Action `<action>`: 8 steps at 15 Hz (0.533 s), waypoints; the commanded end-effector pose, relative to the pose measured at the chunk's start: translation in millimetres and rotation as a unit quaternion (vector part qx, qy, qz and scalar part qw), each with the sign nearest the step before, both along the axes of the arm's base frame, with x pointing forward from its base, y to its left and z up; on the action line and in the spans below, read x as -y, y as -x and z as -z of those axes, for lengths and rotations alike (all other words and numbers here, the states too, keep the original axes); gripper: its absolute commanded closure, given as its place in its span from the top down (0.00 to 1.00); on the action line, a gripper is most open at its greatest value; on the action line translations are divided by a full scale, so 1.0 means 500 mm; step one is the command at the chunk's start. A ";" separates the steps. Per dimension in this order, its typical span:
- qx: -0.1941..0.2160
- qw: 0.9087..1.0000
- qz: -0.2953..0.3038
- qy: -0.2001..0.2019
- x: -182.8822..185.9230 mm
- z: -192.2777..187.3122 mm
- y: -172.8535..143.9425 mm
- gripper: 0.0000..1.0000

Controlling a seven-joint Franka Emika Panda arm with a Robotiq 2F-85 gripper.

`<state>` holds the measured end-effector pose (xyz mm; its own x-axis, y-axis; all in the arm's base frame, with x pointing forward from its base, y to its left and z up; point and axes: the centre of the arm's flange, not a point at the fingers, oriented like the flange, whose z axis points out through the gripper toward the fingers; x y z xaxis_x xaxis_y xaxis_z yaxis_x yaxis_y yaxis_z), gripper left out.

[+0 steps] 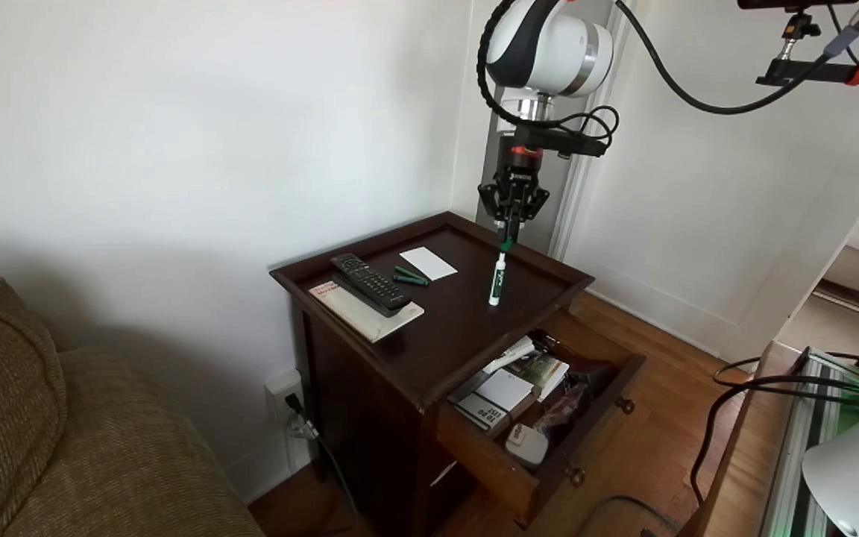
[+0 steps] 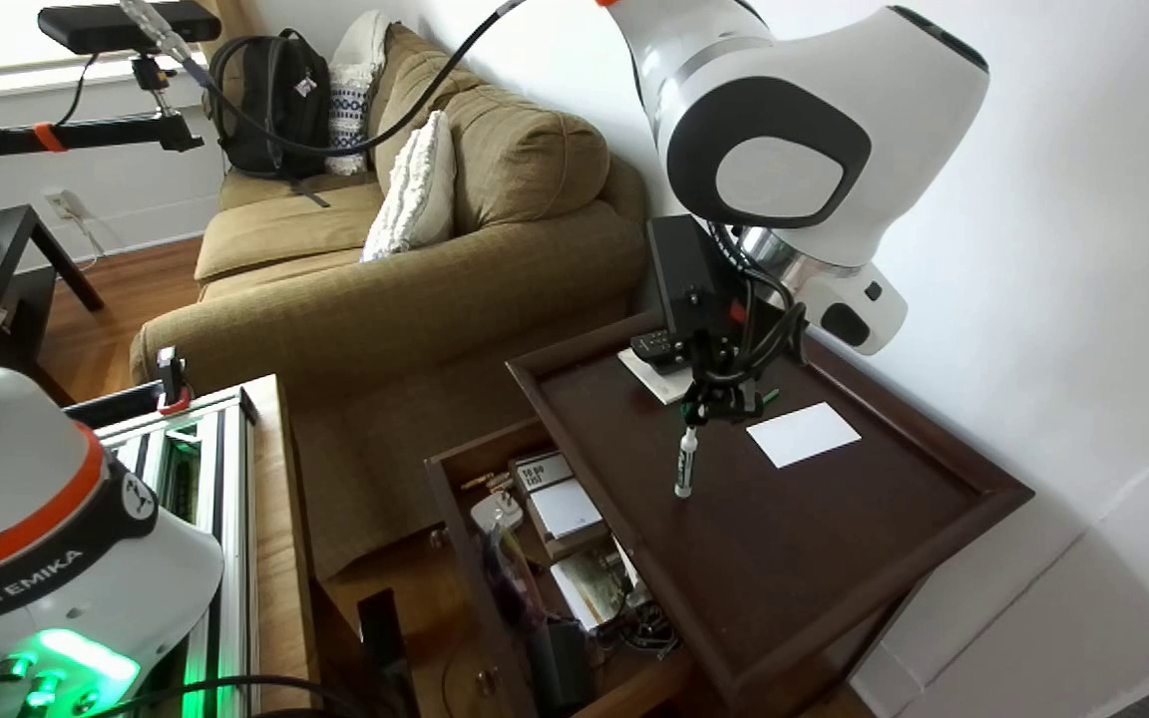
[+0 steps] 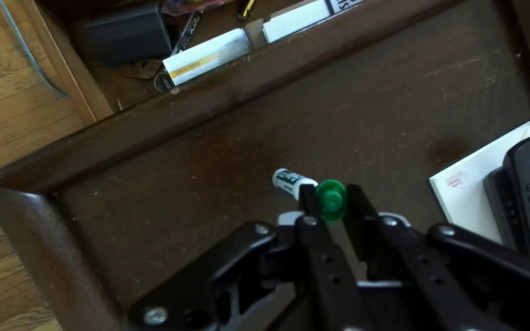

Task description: Put the green cap on the marker

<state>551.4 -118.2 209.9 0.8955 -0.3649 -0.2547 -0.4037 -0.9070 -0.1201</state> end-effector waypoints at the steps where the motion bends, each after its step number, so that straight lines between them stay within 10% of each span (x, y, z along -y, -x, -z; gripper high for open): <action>1: -0.010 1.000 0.015 -0.011 0.012 0.018 -0.021 0.05; 8: -0.023 0.999 0.018 -0.015 0.012 0.046 -0.035 0.05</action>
